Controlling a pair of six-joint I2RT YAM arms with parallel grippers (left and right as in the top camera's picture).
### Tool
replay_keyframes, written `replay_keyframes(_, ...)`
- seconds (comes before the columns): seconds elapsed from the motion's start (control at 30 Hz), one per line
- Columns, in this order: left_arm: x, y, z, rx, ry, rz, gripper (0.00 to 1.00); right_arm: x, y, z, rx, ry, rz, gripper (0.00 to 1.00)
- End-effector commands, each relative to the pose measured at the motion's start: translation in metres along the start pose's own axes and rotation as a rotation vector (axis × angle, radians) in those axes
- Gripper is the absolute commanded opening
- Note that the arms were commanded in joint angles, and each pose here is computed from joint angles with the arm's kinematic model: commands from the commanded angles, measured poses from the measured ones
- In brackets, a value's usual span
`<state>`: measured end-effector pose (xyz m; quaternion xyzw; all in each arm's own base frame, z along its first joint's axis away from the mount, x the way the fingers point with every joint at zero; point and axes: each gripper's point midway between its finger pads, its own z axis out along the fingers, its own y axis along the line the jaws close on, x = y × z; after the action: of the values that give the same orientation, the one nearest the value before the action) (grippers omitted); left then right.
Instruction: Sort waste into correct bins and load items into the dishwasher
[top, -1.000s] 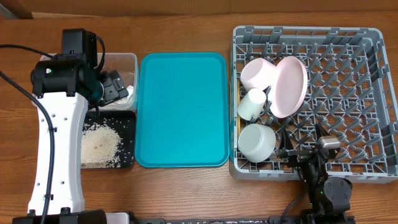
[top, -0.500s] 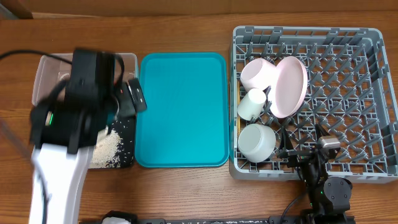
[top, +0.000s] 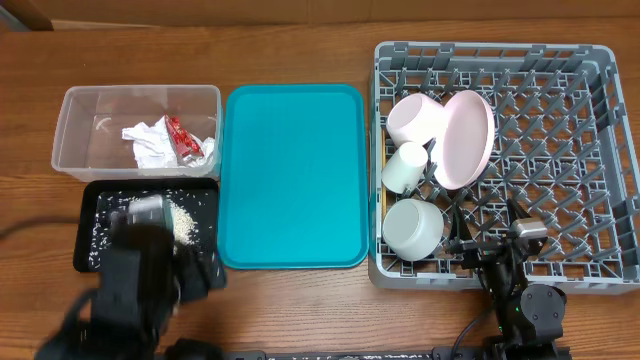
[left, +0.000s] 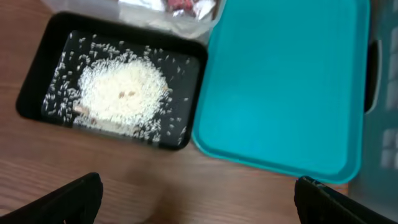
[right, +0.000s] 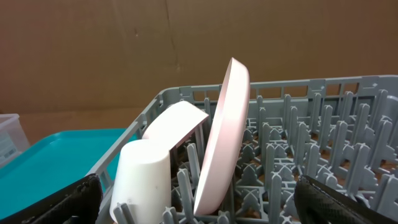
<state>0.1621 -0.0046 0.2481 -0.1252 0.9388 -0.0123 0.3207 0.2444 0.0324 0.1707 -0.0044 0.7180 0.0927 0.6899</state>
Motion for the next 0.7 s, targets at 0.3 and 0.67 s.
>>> replay_keyframes(0.3,-0.026,-0.007,0.0,0.246,-0.575,-0.146,1.0,0.001,-0.001,0.0,0.007,-0.007,0.007,1.0)
replay_keyframes(0.67,-0.05,-0.044,0.034,0.567,-0.97,-0.151,1.0,0.001,-0.001,0.0,0.007,-0.007,0.007,1.0)
